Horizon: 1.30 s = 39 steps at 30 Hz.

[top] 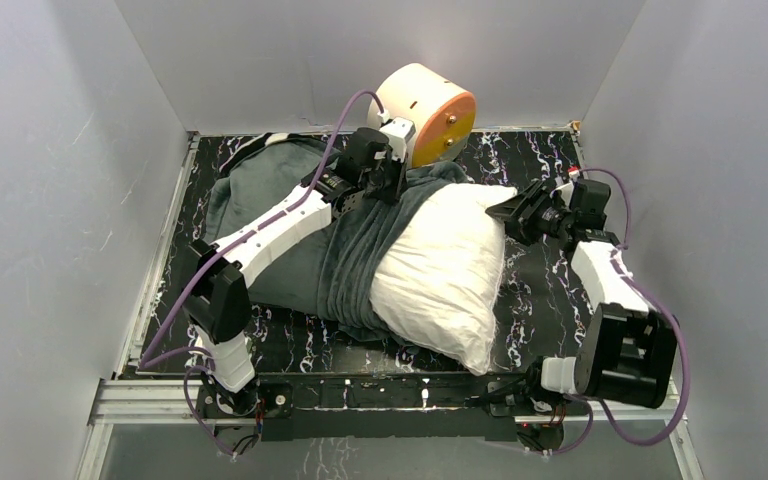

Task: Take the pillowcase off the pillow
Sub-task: Remove the pillow from the pillowcase.

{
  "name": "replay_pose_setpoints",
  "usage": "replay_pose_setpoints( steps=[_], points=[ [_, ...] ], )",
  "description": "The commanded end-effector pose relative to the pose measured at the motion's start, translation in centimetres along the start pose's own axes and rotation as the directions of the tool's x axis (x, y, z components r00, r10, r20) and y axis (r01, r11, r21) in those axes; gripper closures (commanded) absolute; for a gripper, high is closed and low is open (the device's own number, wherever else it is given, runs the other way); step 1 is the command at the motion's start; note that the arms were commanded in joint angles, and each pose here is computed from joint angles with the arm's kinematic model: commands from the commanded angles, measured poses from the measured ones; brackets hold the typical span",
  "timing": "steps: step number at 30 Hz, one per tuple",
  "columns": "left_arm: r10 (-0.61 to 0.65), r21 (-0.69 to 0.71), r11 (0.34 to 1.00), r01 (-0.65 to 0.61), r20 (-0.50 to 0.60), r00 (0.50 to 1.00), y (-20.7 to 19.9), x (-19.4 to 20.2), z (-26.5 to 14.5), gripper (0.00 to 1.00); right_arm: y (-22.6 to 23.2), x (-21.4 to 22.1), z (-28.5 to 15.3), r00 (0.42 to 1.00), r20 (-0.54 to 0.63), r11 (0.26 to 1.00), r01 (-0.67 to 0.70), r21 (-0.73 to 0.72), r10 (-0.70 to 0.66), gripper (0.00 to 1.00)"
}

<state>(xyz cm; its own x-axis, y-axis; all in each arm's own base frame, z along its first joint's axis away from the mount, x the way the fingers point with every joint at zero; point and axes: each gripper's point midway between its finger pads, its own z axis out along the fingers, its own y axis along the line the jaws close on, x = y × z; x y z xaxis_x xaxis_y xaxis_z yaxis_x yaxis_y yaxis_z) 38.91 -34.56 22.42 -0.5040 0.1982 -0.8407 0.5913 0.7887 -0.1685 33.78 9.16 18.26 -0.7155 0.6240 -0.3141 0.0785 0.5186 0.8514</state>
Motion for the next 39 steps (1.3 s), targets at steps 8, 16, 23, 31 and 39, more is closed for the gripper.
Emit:
replay_pose_setpoints(
  steps=[8,16,23,31,39],
  points=[
    [0.045,-0.166,0.986,-0.022,0.140,0.989,2.1,-4.6,-5.7,1.00,-1.9,-2.8,-0.8,0.985,0.164,0.988,0.024,0.151,-0.048,1.00],
    [-0.041,-0.498,0.861,0.107,0.141,0.989,9.4,-5.8,-8.4,1.00,-0.2,-1.6,-2.2,0.979,0.181,0.995,0.087,0.044,-0.093,1.00],
    [-0.011,-0.087,0.996,0.017,0.075,0.997,2.2,-5.9,-4.1,0.42,2.2,-0.1,-2.8,0.970,0.092,0.971,0.232,-0.055,-0.226,1.00],
    [0.068,0.004,0.998,-0.068,-0.060,0.996,0.7,-8.0,0.2,0.02,4.9,0.9,-3.2,0.937,0.089,0.931,0.346,-0.119,-0.338,1.00],
    [0.020,0.204,0.979,0.014,-0.162,0.987,0.0,-3.7,3.0,0.02,6.8,-0.1,-4.7,0.883,0.191,0.888,0.451,-0.092,-0.428,1.00]
  ],
)
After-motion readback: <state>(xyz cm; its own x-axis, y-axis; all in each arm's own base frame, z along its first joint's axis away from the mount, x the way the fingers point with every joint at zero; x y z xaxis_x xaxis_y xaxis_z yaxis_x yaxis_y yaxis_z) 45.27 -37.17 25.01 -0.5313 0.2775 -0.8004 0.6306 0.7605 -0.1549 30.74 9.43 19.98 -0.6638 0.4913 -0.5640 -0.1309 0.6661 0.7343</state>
